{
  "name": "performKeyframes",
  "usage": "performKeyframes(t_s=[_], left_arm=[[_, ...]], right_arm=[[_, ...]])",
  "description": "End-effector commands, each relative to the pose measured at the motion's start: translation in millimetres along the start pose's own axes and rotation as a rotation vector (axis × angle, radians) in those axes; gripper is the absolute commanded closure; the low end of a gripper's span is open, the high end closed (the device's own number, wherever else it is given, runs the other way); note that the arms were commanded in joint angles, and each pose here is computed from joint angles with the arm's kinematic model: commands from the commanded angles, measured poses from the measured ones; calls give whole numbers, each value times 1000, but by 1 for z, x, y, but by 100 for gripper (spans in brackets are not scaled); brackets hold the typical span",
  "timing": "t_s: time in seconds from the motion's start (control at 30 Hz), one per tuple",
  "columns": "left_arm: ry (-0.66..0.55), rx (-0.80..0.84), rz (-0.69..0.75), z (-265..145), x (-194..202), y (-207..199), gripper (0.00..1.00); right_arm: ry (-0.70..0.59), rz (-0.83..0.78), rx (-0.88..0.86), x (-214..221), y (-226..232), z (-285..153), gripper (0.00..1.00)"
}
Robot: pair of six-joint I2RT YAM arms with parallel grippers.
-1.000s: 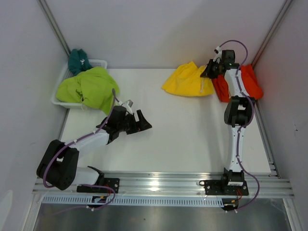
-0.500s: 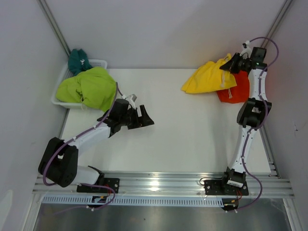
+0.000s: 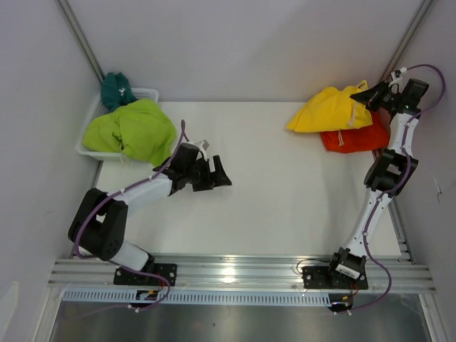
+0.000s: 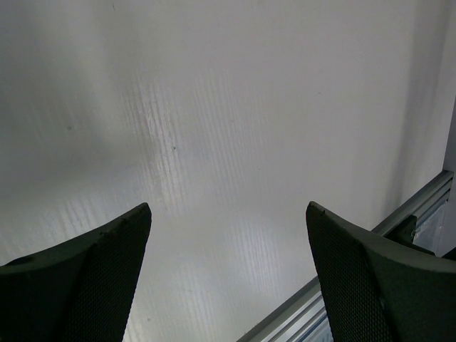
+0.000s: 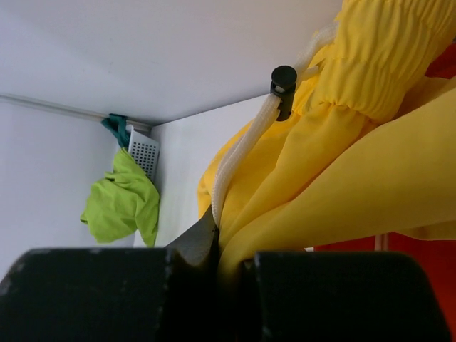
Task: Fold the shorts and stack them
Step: Neatly place the folded shorts to the corner
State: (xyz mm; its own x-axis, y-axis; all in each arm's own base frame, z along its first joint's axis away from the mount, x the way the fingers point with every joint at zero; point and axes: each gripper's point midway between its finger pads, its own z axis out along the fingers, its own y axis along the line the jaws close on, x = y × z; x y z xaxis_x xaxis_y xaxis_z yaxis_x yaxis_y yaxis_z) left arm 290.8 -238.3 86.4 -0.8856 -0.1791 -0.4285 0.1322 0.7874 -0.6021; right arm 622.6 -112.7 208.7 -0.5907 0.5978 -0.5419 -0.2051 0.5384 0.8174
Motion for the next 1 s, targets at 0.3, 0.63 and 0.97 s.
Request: performKeyframes(t_s=[0.3,0.63,0.97], left_arm=[[38,48,63,11,-2,-31,9],[51,40,85,7,1,-33,9],[78,43,82,20,0,-33,10]], right_arm=[[12,101,339,12,-65,-61,100],[-54,-115,762,-12,-91,-98,100],[-211,-342,879,-61,-80,-88,100]])
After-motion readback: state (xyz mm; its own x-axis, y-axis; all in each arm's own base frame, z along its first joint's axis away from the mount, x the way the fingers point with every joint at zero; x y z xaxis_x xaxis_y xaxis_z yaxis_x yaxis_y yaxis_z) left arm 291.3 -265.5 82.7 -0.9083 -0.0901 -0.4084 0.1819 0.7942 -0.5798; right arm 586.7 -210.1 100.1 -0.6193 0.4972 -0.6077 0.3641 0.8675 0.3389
